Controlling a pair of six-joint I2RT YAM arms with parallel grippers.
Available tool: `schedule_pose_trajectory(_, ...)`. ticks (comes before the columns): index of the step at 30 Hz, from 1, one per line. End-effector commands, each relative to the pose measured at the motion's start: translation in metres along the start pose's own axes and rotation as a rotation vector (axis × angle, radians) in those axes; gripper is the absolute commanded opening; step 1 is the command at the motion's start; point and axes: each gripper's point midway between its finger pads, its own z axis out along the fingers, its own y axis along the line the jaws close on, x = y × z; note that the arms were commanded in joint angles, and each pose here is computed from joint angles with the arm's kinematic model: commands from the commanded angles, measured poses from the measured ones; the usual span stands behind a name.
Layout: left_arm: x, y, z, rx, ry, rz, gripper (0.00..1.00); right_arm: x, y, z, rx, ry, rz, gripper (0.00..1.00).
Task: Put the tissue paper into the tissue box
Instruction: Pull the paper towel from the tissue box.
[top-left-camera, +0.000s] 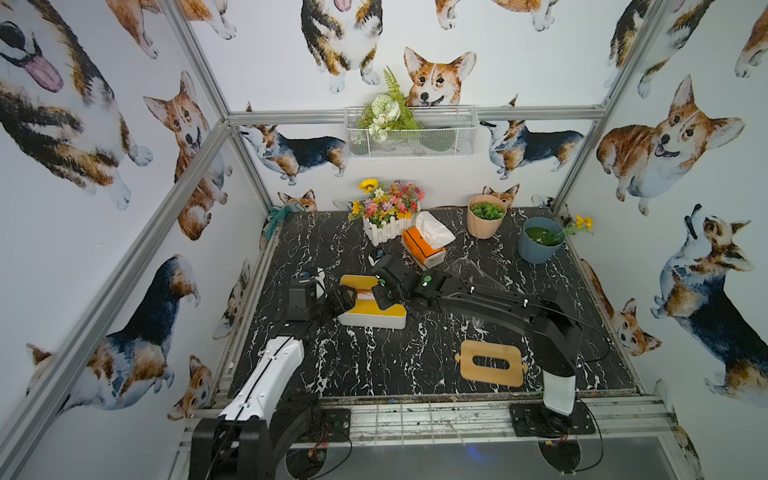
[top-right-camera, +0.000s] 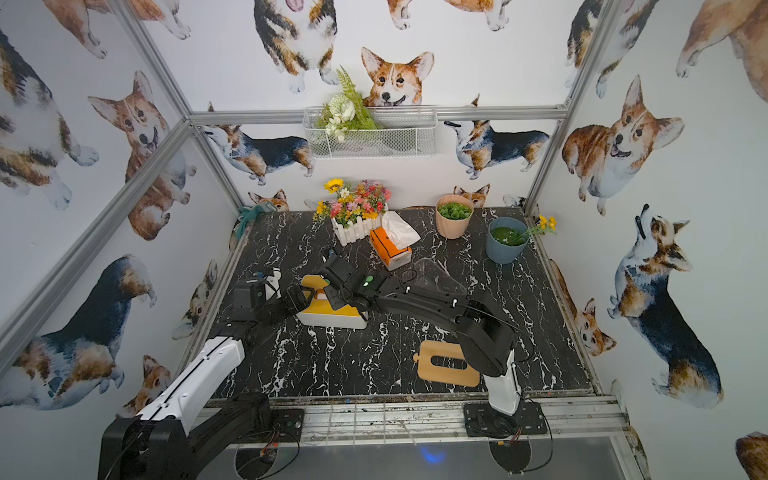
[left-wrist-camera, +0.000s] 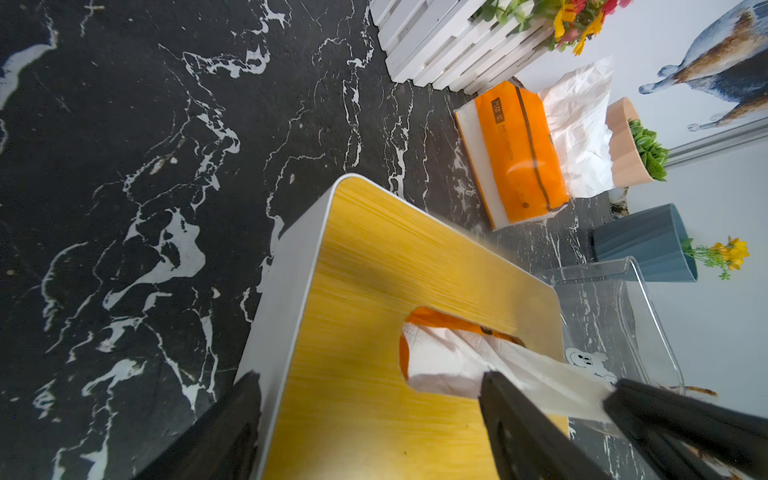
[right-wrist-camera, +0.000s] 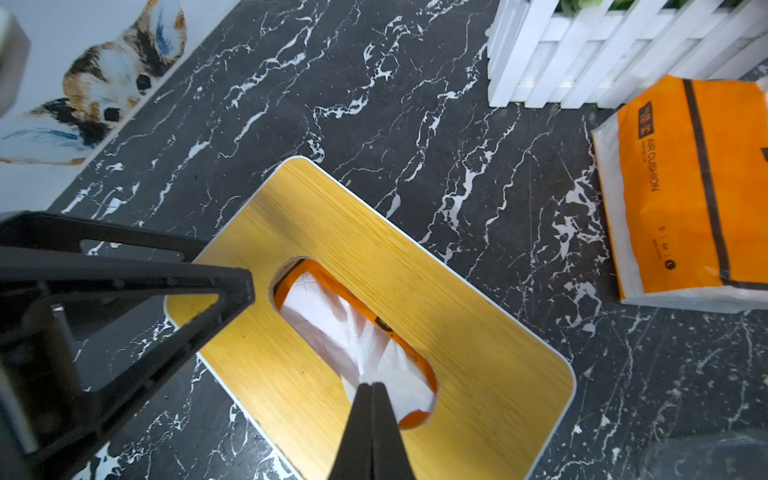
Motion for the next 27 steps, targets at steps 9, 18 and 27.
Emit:
schedule_pose_trajectory(9, -0.006, -0.006, -0.004, 0.020, -0.029, 0.020, 0.86, -0.006, 0.007, -0.014, -0.055, -0.014, -0.105, 0.14)
schedule_pose_trajectory(18, -0.021, -0.011, -0.020, 0.009, -0.105, 0.062, 0.88, -0.030, -0.003, -0.052, -0.106, -0.081, -0.378, 0.52)
schedule_pose_trajectory(27, -0.029, -0.007, -0.029, -0.025, -0.121, 0.076, 0.92, -0.006, 0.010, -0.046, -0.227, -0.022, -0.871, 0.50)
